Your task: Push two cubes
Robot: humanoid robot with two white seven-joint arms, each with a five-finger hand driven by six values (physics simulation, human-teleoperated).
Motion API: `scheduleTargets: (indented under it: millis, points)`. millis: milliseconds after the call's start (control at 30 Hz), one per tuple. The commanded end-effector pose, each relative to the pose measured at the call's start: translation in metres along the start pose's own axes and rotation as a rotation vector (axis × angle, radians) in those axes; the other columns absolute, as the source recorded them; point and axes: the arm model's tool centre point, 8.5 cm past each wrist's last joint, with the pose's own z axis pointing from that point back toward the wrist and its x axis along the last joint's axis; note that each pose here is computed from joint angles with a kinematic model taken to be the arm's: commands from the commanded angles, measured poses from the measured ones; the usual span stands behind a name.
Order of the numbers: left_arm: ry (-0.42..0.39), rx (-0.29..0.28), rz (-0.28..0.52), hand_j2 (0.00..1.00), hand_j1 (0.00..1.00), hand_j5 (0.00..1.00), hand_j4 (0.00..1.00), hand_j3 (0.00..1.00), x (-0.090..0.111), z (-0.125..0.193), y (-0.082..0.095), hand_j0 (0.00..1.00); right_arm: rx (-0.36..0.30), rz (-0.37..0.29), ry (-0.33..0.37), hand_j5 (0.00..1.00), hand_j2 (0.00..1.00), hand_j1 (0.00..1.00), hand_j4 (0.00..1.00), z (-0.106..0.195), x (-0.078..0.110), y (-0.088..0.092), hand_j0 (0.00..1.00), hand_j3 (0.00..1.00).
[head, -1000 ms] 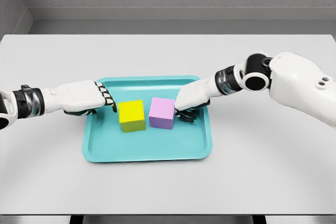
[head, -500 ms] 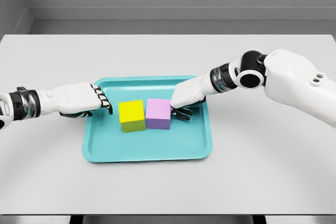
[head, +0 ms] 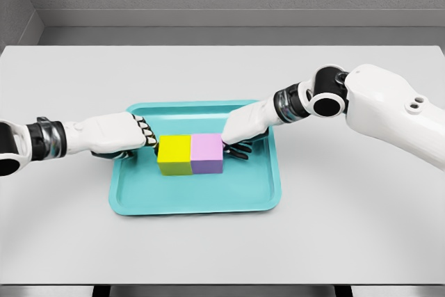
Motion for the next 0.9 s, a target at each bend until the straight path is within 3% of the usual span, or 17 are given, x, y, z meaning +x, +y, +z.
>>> scheduleTargets:
  millis: [0, 567, 700, 867]
  points:
    - [-0.015, 0.011, -0.002, 0.67, 0.67, 0.67, 0.67, 0.67, 0.003, -0.004, 0.000, 0.67, -0.011, -0.008, -0.007, 0.14, 0.14, 0.14, 0.14, 0.000, 0.001, -0.001, 0.14, 0.14]
    - [-0.002, 0.015, 0.002, 0.66, 0.66, 0.66, 0.66, 0.66, -0.001, 0.004, 0.002, 0.66, 0.017, -0.013, 0.008, 0.14, 0.14, 0.14, 0.14, 0.002, -0.003, 0.008, 0.14, 0.14]
    - [0.003, 0.012, 0.001, 0.66, 0.66, 0.66, 0.66, 0.66, -0.003, 0.007, 0.002, 0.66, 0.021, -0.020, 0.025, 0.14, 0.14, 0.14, 0.14, 0.011, -0.008, 0.014, 0.14, 0.14]
    - [0.006, 0.025, -0.003, 0.66, 0.66, 0.66, 0.66, 0.66, -0.007, 0.013, 0.009, 0.66, 0.017, -0.003, 0.057, 0.14, 0.14, 0.14, 0.14, 0.028, -0.017, 0.006, 0.14, 0.14]
